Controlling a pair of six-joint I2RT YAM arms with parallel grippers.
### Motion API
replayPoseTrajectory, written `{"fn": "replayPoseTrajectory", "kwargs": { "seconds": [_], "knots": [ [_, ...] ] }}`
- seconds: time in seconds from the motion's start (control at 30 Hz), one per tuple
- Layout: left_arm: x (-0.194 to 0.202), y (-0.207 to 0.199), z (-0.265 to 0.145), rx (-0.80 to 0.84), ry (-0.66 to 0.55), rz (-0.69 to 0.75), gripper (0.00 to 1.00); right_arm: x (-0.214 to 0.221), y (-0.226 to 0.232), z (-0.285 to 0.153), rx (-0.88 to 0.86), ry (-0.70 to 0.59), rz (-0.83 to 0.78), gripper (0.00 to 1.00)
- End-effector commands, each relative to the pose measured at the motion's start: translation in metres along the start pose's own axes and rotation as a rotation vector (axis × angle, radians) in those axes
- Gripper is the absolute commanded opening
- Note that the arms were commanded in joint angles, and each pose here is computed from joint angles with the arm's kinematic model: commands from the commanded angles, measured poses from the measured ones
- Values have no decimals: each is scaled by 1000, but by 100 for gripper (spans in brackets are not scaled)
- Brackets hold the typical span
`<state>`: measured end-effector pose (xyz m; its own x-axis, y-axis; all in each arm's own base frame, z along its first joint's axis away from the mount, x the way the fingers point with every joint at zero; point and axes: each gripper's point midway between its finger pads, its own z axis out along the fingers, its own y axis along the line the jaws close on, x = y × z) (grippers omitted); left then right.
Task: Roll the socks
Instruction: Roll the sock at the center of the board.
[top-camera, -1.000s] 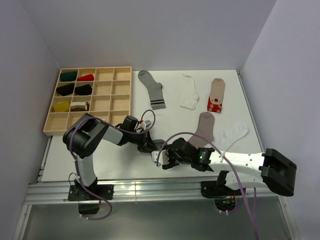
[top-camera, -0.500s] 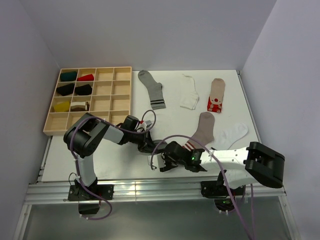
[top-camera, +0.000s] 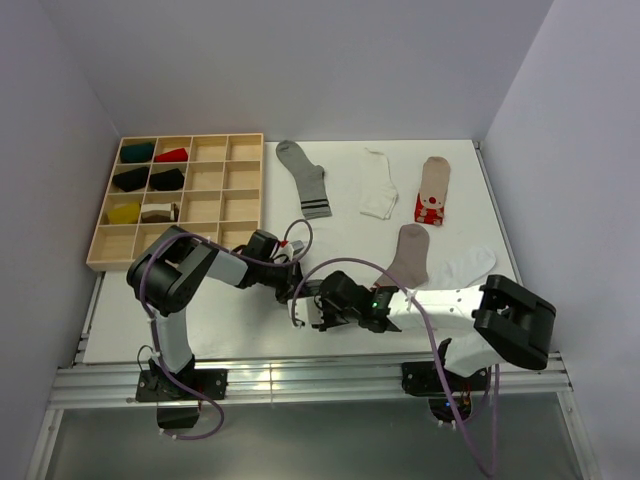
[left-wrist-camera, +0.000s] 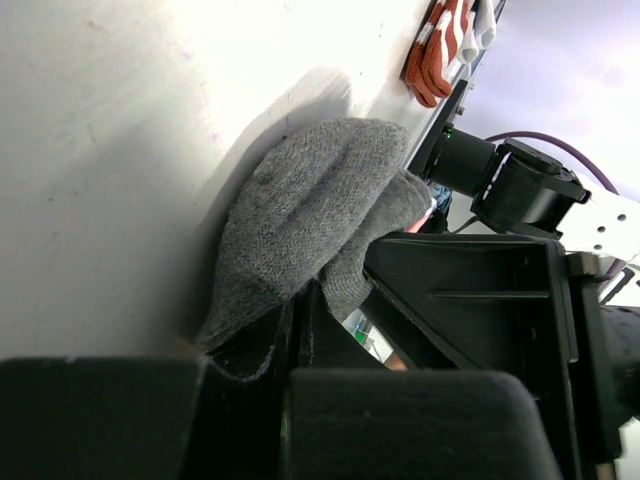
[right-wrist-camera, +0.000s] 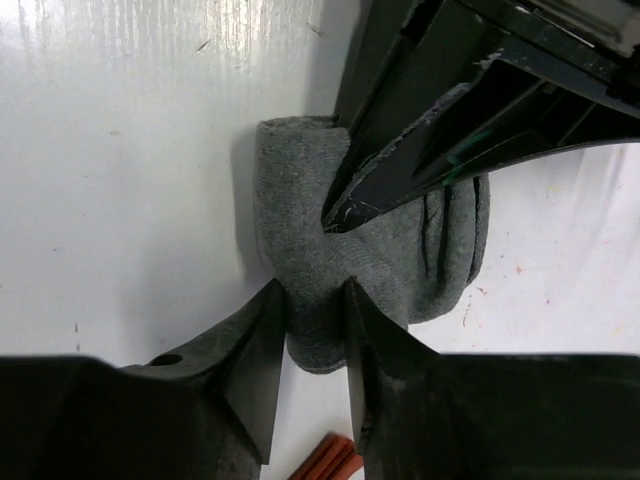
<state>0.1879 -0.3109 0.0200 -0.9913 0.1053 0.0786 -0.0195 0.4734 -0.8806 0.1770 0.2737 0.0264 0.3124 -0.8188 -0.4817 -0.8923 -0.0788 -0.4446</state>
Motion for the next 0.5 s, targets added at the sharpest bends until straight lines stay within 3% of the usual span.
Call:
{"fn": "replayPoseTrajectory", "kwargs": {
  "seconds": [0.0,0.3,0.47],
  "knots": [
    [2,24,3,-106,-26,14,0,-14,-2,-4,-80,-38,59,34],
    [-6,18,3,-95,-53,23,0,-5,-7,-11,-310,7,216,26],
    [-22,5,-4,-99,-148,74,16,-4,3,-12,-420,29,261,22]
  ]
}}
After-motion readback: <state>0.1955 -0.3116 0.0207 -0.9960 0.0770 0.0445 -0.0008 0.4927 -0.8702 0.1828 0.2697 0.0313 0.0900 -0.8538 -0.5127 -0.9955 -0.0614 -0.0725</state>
